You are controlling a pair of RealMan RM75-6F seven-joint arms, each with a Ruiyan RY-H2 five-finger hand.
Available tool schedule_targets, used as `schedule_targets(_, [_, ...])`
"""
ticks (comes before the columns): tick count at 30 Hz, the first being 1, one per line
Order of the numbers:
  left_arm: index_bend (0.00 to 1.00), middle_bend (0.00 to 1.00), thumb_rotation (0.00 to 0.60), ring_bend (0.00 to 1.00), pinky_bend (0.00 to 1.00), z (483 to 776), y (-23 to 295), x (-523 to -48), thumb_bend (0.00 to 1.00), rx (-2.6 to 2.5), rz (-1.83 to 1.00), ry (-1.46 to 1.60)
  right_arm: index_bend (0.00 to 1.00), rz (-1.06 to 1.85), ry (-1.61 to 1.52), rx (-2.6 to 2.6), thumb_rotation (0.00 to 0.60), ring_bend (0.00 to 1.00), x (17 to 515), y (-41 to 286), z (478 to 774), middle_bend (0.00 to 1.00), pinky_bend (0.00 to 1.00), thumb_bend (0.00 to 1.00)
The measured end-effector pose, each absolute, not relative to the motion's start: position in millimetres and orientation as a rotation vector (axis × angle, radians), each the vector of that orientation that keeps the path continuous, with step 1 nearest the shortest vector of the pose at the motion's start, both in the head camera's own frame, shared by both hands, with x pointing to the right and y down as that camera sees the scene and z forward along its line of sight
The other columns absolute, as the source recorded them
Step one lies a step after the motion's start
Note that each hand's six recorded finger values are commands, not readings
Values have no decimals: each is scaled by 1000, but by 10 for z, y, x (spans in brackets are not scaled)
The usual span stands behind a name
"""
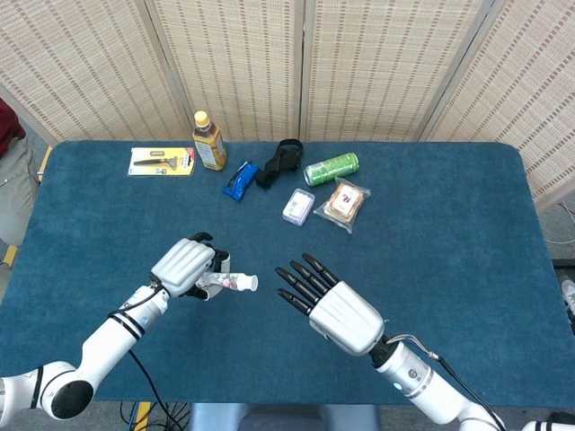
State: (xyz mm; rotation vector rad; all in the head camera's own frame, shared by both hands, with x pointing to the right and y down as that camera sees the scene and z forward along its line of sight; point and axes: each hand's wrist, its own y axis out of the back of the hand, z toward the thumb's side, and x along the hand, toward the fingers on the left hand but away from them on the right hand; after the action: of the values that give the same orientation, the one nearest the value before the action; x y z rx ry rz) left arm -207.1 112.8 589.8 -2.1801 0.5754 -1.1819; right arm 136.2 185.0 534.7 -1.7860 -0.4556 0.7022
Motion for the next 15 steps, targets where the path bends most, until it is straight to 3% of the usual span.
schedule_targets(15, [605, 679, 600, 454, 158, 5840, 1122, -1801, 359, -2250, -1141, 564, 234, 721, -425, -1784, 600, 0, 1190, 1793, 5503, 43, 0, 198])
